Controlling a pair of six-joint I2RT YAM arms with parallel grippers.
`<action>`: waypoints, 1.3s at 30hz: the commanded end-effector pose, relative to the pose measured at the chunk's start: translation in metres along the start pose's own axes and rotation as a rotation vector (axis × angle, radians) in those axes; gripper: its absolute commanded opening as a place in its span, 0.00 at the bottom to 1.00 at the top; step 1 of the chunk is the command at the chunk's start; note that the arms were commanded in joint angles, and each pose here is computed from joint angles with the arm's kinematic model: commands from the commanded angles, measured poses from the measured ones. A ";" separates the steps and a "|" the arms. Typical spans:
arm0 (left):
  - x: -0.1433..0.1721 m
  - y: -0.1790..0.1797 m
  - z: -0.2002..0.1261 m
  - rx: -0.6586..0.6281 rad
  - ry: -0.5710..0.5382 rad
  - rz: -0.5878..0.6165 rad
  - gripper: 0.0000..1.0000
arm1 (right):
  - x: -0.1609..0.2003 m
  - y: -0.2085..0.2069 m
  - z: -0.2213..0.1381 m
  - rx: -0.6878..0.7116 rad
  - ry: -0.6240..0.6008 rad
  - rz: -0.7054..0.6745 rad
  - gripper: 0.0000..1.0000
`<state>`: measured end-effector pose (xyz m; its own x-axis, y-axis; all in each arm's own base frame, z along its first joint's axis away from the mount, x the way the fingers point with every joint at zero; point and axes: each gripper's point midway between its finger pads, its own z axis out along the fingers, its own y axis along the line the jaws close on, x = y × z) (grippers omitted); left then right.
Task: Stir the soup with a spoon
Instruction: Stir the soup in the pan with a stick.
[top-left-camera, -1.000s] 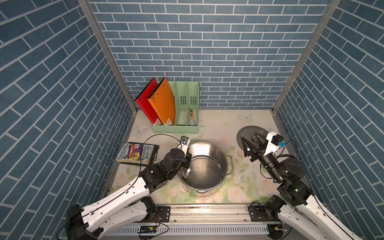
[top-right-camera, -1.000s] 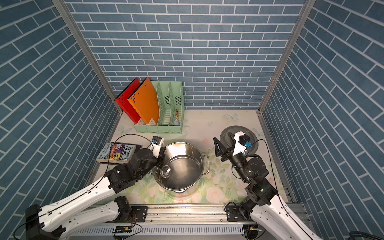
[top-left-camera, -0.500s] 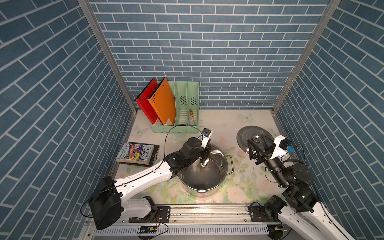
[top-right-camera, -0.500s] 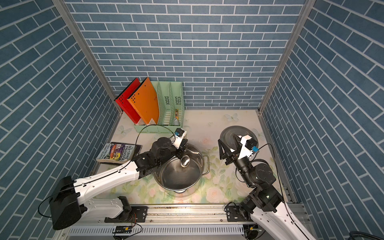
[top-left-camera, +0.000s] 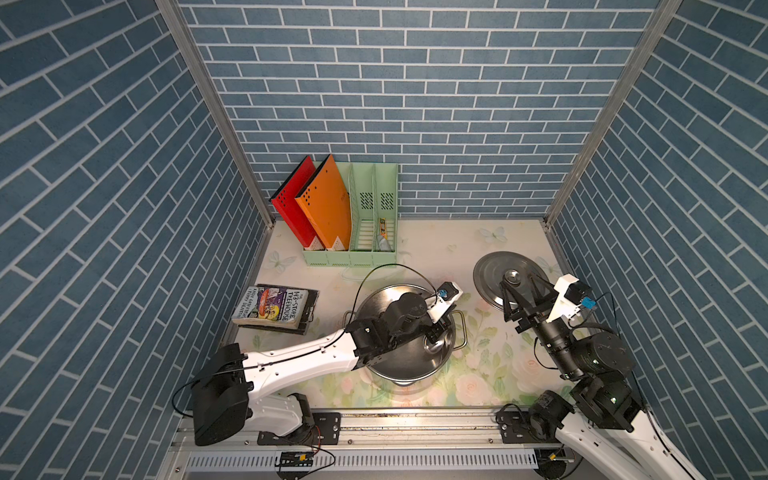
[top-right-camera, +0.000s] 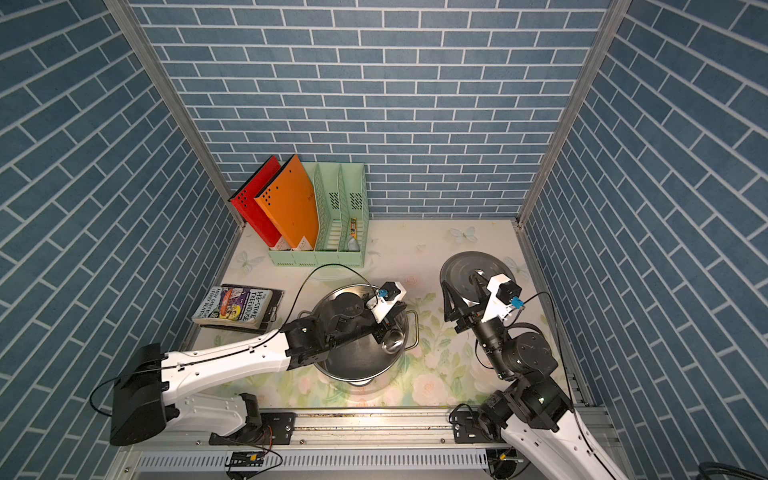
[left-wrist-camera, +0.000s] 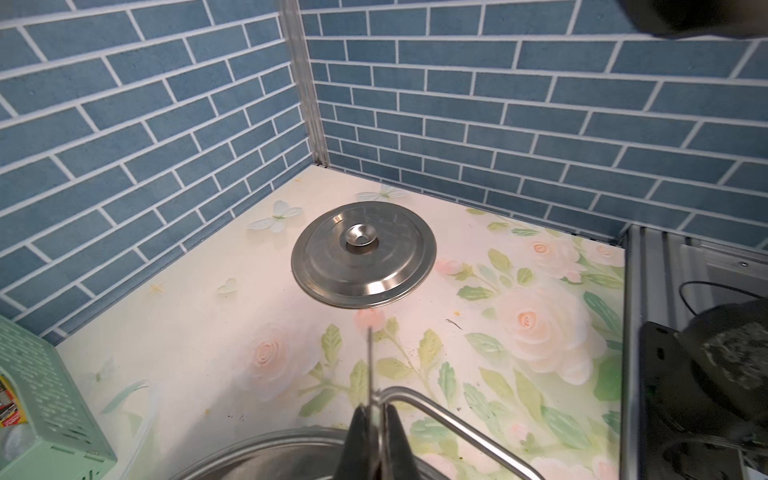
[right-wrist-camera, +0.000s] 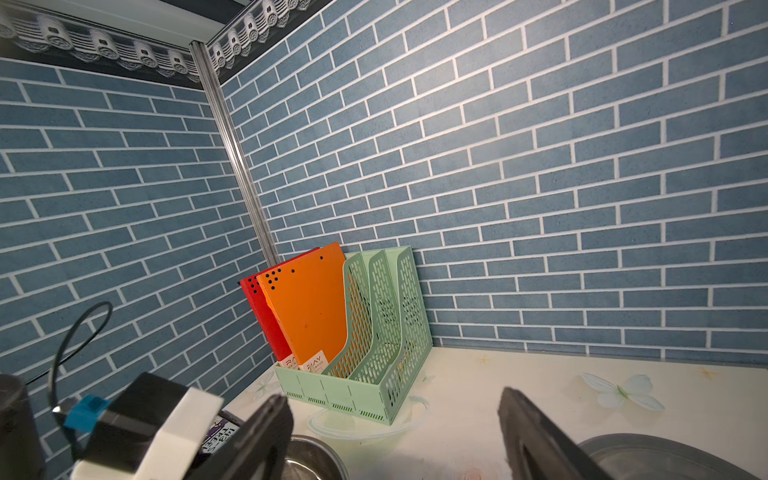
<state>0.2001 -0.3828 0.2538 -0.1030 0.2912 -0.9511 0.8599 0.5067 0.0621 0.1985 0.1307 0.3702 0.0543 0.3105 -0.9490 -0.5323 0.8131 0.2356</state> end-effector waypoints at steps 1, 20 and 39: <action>0.000 -0.022 -0.021 0.063 -0.011 0.011 0.00 | 0.000 -0.001 0.001 0.004 -0.011 -0.022 0.82; 0.073 0.058 -0.130 -0.362 0.112 -0.229 0.00 | 0.013 0.012 0.027 -0.052 0.015 -0.016 0.82; 0.044 0.151 -0.115 -0.638 0.093 -0.206 0.00 | 0.009 0.008 0.019 -0.035 0.009 -0.017 0.81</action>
<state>0.2532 -0.1928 0.2314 -0.3741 0.2061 -0.9042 0.3632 0.9297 0.0617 0.2146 0.1556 0.3591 0.0251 0.2879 -0.9573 -0.5675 0.7925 0.2234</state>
